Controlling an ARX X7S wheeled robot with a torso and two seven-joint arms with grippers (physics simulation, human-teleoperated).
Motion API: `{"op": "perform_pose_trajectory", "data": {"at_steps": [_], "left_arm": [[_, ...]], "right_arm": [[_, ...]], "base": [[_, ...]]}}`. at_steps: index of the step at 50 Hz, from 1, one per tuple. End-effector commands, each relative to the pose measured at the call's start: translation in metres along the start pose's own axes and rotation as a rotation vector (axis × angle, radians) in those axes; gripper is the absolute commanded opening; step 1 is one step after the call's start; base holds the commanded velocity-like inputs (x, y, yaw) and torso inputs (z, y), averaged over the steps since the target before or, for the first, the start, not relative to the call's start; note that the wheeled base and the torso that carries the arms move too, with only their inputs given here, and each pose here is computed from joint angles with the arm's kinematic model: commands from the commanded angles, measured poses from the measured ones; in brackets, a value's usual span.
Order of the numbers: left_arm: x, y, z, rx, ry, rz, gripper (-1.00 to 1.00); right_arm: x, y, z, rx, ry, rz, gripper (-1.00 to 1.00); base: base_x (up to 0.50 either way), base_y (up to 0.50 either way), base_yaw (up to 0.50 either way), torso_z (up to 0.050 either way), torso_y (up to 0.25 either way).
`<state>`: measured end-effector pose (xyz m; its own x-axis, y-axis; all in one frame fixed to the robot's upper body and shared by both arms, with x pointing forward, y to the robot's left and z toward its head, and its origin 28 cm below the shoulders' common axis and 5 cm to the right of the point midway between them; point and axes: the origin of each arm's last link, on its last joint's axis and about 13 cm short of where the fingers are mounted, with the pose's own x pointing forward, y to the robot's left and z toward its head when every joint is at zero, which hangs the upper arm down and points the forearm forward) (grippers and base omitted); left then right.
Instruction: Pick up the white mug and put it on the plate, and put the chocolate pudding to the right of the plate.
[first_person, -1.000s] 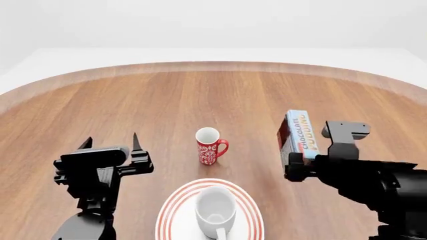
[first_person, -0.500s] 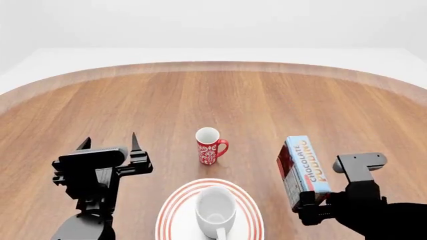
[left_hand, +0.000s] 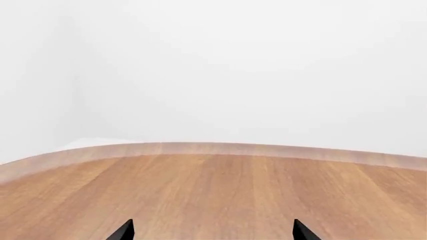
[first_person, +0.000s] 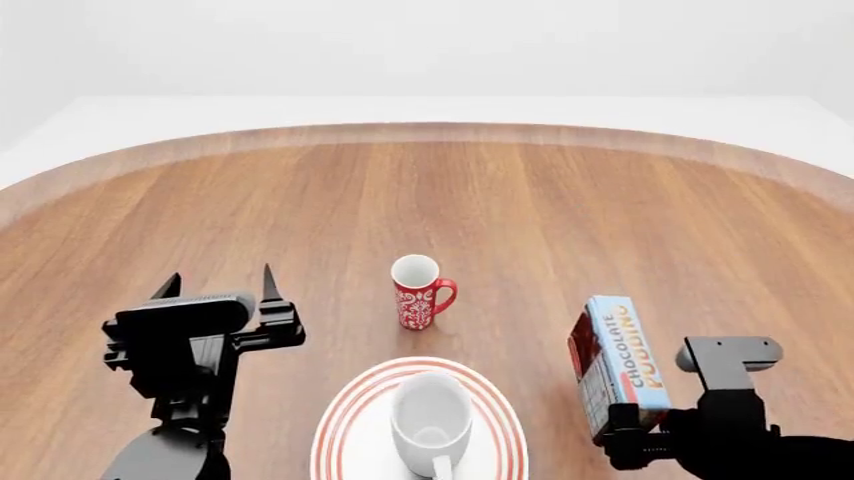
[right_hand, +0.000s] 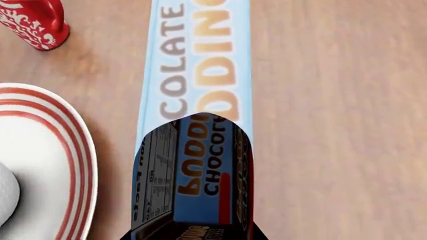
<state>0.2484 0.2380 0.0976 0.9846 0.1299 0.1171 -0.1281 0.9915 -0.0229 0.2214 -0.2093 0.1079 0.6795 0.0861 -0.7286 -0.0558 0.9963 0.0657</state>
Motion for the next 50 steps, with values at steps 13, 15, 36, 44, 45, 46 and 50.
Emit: {"op": "perform_pose_trajectory", "data": {"at_steps": [13, 15, 36, 44, 45, 46, 50], "left_arm": [[-0.001, 0.000, 0.000, 0.000, -0.001, 0.001, 1.00], [-0.001, 0.000, 0.000, 0.001, -0.002, 0.001, 1.00], [-0.001, 0.000, 0.000, 0.003, -0.002, -0.001, 1.00], [-0.001, 0.000, 0.000, 0.001, -0.003, -0.001, 1.00], [-0.001, 0.000, 0.000, 0.001, -0.003, -0.001, 1.00], [-0.001, 0.000, 0.000, 0.001, -0.002, -0.001, 1.00], [-0.001, 0.000, -0.001, 0.001, -0.001, -0.001, 1.00]], "right_arm": [[0.012, -0.002, -0.020, 0.010, 0.042, 0.007, -1.00], [0.012, -0.002, -0.021, 0.012, 0.043, 0.007, -1.00], [0.015, -0.005, -0.045, 0.055, 0.079, 0.004, -1.00], [0.018, -0.006, -0.046, 0.059, 0.087, 0.007, -1.00], [0.018, -0.006, -0.046, 0.061, 0.087, 0.009, -1.00], [0.017, -0.006, -0.045, 0.062, 0.090, 0.027, -1.00], [0.017, -0.007, -0.043, 0.074, 0.093, 0.032, 1.00]], "base": [[0.00, 0.00, 0.00, 0.000, 0.000], [0.00, 0.00, 0.00, 0.000, 0.000], [0.00, 0.00, 0.00, 0.000, 0.000], [0.00, 0.00, 0.00, 0.000, 0.000], [0.00, 0.00, 0.00, 0.000, 0.000], [0.00, 0.00, 0.00, 0.000, 0.000], [0.00, 0.00, 0.00, 0.000, -0.004]]}}
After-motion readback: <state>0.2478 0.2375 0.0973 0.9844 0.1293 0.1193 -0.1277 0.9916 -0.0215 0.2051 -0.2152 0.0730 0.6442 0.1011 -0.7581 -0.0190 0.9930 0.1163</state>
